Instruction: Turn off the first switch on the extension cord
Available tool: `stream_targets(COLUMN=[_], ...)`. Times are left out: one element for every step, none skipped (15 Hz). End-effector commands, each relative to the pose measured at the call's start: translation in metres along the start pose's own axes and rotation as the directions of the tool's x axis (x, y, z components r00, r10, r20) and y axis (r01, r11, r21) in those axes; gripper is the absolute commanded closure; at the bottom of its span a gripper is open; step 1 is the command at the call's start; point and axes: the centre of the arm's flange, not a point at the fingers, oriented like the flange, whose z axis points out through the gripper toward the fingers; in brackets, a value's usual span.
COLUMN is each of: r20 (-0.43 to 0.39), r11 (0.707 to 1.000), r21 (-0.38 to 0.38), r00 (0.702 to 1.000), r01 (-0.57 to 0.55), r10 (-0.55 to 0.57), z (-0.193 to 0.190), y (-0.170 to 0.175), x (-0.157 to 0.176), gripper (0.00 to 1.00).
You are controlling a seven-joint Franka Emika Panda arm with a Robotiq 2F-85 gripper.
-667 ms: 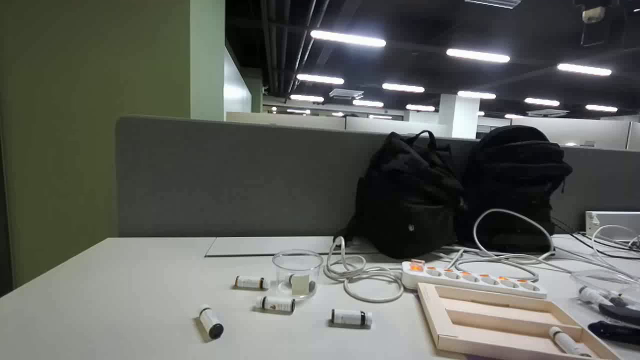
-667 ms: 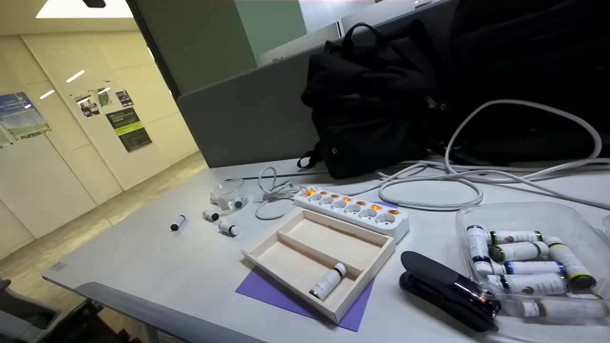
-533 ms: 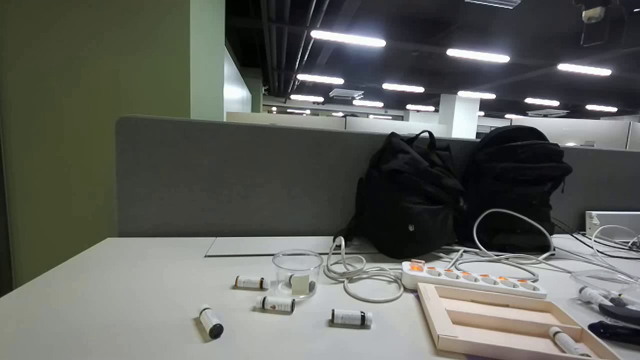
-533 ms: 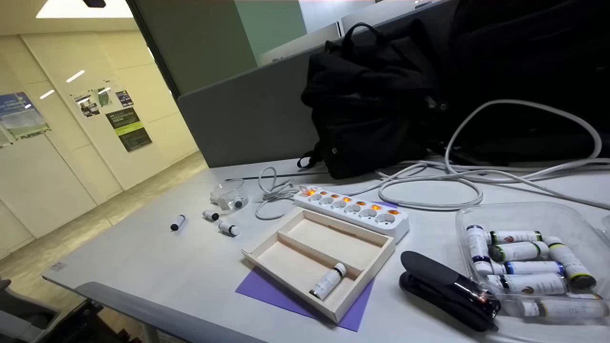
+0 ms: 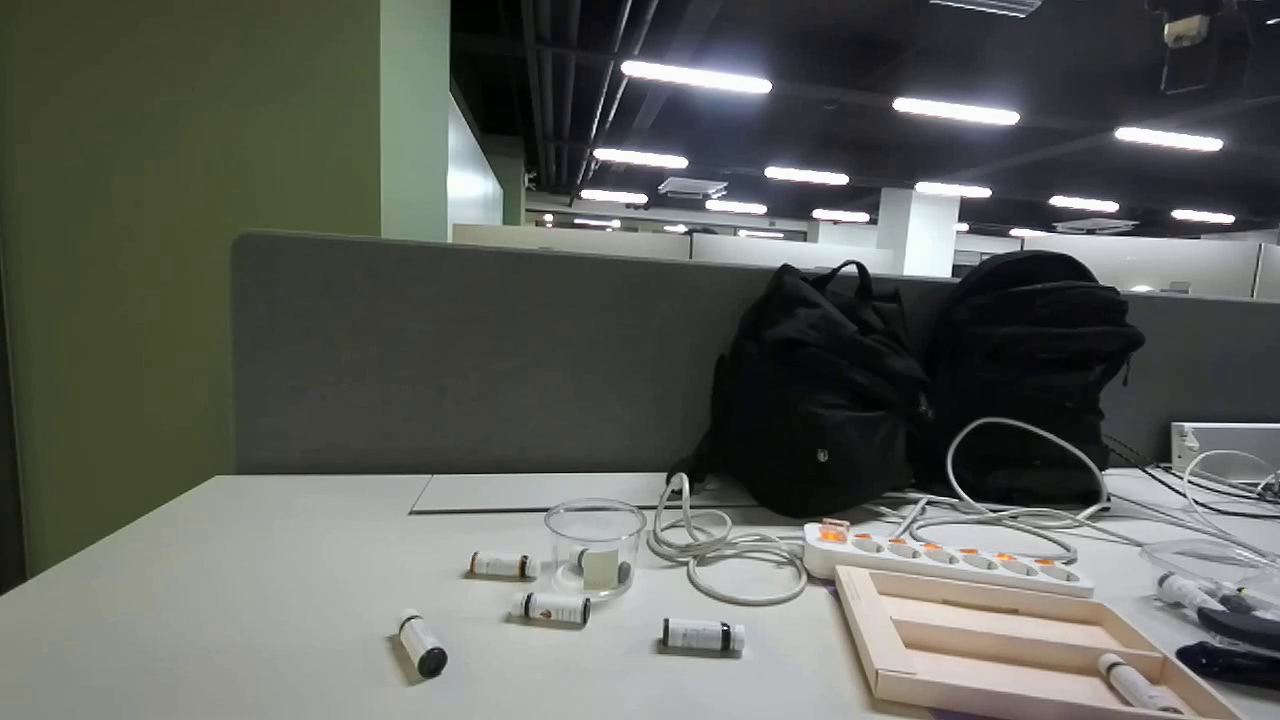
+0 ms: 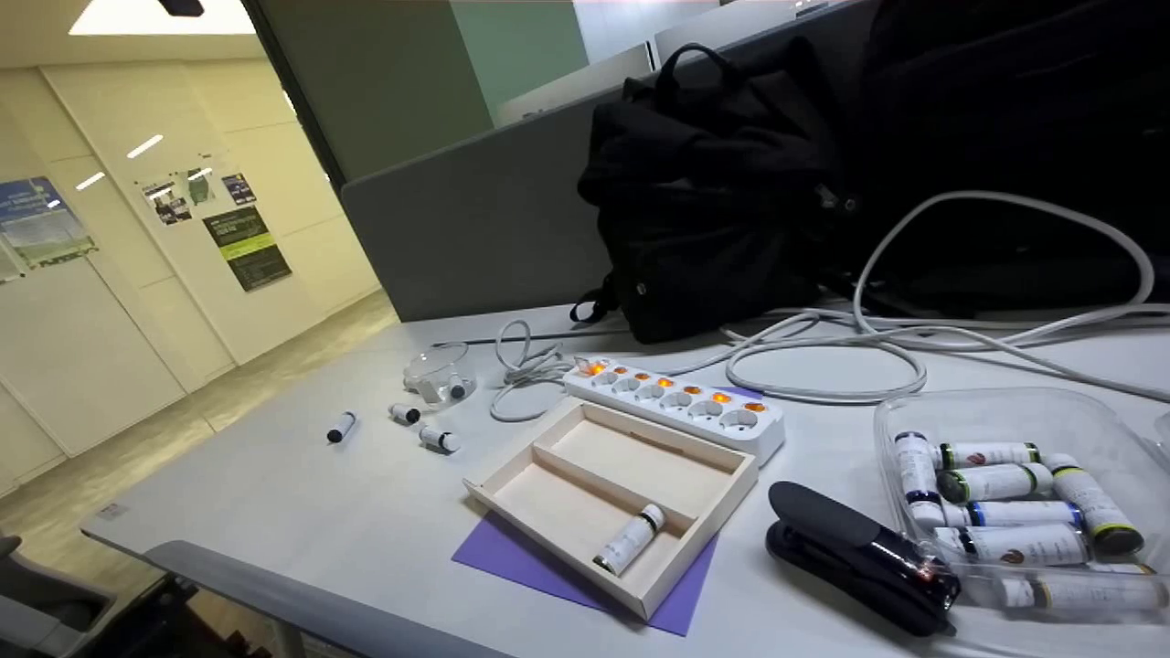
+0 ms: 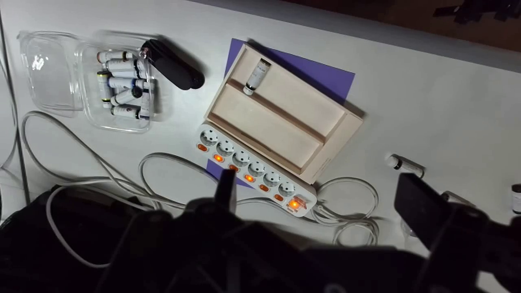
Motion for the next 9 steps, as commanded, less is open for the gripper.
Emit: stream_targets(r20=[0.015,0.011,0.009,0.011,0.013,0.011,0.010,0.006,0.003], r11=[1.000,1.000,0.998,0.996,0.994,0.992,0.989,0.986,0.986], r21=[0.015,0.027,0.057,0.083,0.109,0.127,0.145,0.158,0.160], r00=[1.000,1.000,1.000,1.000,1.000,0.999,0.999,0.999,0.999], r01=[-0.004,-0.002,0.004,0.010,0.017,0.028,0.035,0.044,0.045], r10=[0.004,0.002,-0.004,-0.011,-0.019,-0.030,-0.037,-0.045,-0.046], z=[0.058,0.079,0.096,0.118,0.139,0.160,0.179,0.197,0.215], y=[-0.011,-0.018,-0.026,-0.036,-0.047,-0.059,-0.070,-0.081,-0.091], x=[0.041,0.055,0.065,0.075,0.086,0.097,0.110,0.123,0.137], gripper=[0.00,0.00,0.00,0.00,0.00,0.00,0.00,0.25,0.27])
